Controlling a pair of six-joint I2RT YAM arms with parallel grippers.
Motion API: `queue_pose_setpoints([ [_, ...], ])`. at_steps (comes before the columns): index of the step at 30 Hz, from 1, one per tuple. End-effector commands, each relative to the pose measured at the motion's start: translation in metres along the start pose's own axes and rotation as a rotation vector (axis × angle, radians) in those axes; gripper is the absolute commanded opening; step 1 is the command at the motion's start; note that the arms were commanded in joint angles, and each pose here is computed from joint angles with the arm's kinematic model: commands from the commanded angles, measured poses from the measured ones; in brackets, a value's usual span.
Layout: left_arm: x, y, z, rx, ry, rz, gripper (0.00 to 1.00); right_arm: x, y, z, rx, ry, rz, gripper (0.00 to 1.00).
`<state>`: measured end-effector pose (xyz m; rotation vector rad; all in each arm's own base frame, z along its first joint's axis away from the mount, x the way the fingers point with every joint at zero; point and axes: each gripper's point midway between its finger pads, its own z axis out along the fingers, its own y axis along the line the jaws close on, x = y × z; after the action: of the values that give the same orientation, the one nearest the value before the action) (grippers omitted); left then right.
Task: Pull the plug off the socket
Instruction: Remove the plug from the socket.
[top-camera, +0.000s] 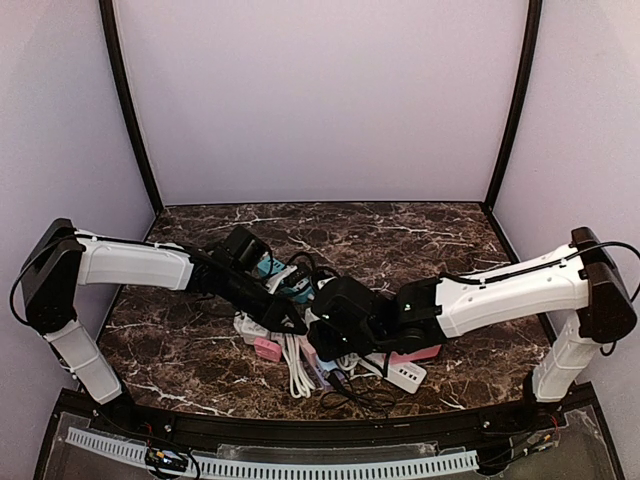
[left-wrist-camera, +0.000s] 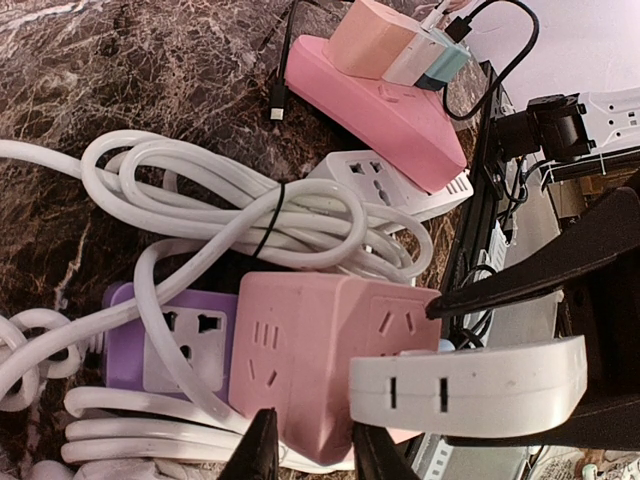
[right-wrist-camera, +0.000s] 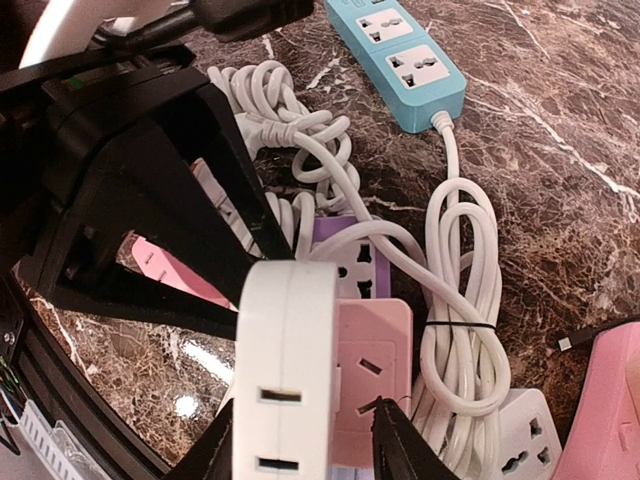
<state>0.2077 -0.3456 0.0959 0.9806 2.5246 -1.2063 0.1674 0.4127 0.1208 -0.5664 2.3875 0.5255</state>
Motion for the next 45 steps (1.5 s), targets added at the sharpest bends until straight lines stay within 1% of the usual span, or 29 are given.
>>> queue_pose_setpoints([
  [1, 0.024, 0.026, 0.009, -0.106, 0.078, -0.045, 0.25, -0.012, 0.015, 0.000, -0.030, -0.035, -0.006, 0.39],
  [5, 0.024, 0.026, 0.009, -0.106, 0.078, -0.046, 0.25, -0.013, 0.016, 0.001, -0.027, -0.040, -0.014, 0.33],
  [10, 0.024, 0.027, 0.009, -0.107, 0.080, -0.047, 0.25, -0.014, 0.017, 0.003, -0.028, -0.040, -0.015, 0.19],
  [14, 0.024, 0.027, 0.009, -0.107, 0.081, -0.048, 0.25, -0.014, 0.016, 0.003, -0.024, -0.041, -0.013, 0.12],
  [17, 0.024, 0.028, 0.009, -0.109, 0.082, -0.050, 0.25, -0.014, 0.015, 0.002, -0.019, -0.040, -0.009, 0.00],
  [24, 0.026, 0.029, 0.010, -0.111, 0.088, -0.055, 0.24, -0.012, 0.009, 0.003, -0.002, -0.034, 0.025, 0.00],
  [33, 0.026, 0.030, 0.011, -0.116, 0.090, -0.054, 0.24, -0.011, -0.007, 0.001, 0.002, -0.022, 0.123, 0.00],
  [45, 0.027, 0.031, 0.011, -0.122, 0.094, -0.057, 0.24, -0.013, -0.017, -0.005, 0.005, -0.035, 0.176, 0.00],
])
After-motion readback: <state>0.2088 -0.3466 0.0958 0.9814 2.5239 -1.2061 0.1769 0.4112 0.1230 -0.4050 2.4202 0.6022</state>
